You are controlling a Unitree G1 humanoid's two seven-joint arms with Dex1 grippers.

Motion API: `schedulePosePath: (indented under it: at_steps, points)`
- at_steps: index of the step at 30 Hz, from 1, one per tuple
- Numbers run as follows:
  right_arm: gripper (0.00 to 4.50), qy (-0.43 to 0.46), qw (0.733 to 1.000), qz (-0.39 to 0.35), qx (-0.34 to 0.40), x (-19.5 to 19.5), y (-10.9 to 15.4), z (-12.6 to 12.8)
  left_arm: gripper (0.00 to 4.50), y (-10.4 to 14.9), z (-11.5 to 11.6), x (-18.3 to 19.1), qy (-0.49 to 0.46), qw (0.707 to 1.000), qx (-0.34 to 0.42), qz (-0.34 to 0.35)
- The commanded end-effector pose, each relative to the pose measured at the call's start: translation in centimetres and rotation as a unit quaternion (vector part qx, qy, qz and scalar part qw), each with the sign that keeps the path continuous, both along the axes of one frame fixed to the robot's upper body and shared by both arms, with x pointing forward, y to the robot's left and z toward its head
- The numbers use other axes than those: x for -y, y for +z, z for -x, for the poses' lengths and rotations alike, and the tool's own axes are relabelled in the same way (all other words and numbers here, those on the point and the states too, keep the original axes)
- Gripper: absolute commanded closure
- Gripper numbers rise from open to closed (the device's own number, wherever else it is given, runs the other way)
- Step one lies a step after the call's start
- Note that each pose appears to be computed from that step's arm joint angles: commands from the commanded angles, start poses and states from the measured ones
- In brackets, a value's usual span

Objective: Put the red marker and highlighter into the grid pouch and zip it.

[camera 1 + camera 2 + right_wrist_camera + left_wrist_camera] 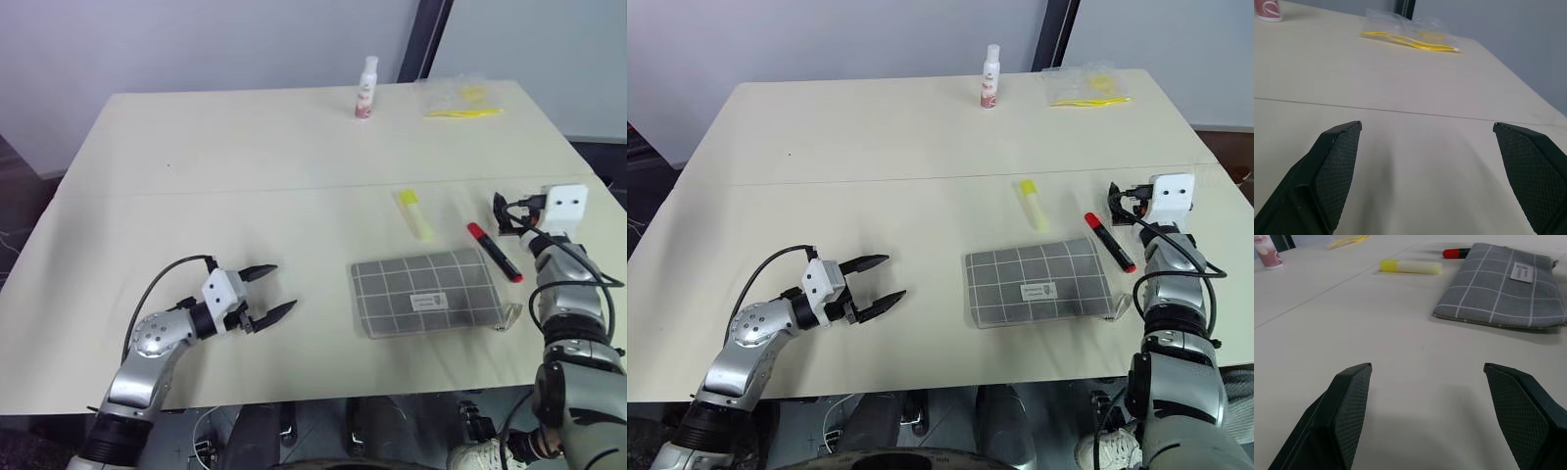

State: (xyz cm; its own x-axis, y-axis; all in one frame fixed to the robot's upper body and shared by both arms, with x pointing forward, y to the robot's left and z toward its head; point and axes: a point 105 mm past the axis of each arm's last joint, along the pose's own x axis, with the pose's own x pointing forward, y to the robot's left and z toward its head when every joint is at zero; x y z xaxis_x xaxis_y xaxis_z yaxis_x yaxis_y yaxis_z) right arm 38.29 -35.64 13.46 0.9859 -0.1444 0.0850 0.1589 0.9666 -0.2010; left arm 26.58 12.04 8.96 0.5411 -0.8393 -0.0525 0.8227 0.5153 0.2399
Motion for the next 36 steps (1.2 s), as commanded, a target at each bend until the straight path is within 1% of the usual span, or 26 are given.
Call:
schedulePosePath:
  at_steps: [1, 9, 16, 26, 32, 36]
  points:
    - [0.03, -0.025, 0.999, 0.007, 0.030, 1.6, 1.9, 0.7, 0.64, 1.8, 0.3, 0.3, -0.013, 0.999, 0.029, 0.008]
    - [0.03, -0.035, 0.999, 0.013, 0.031, 2.2, 1.9, 1.3, 0.64, 3.0, -0.3, 0.4, -0.011, 0.999, 0.036, 0.005]
    - [0.03, -0.040, 0.999, 0.014, 0.032, 2.4, 1.9, 1.6, 0.64, 3.4, -0.3, 0.8, -0.018, 0.999, 0.033, 0.008]
    - [0.03, -0.074, 0.997, 0.013, 0.022, 4.8, 1.8, 2.9, 0.64, 3.5, -0.1, 0.9, -0.017, 0.999, 0.027, 0.009]
    - [0.03, -0.083, 0.996, 0.016, 0.023, 5.0, 1.9, 3.0, 0.64, 3.4, 0.1, 0.9, -0.022, 0.999, 0.027, 0.012]
    - [0.03, -0.065, 0.997, 0.022, 0.035, 4.3, 2.4, 2.9, 0.64, 3.2, 0.4, 0.7, -0.029, 0.999, 0.032, 0.007]
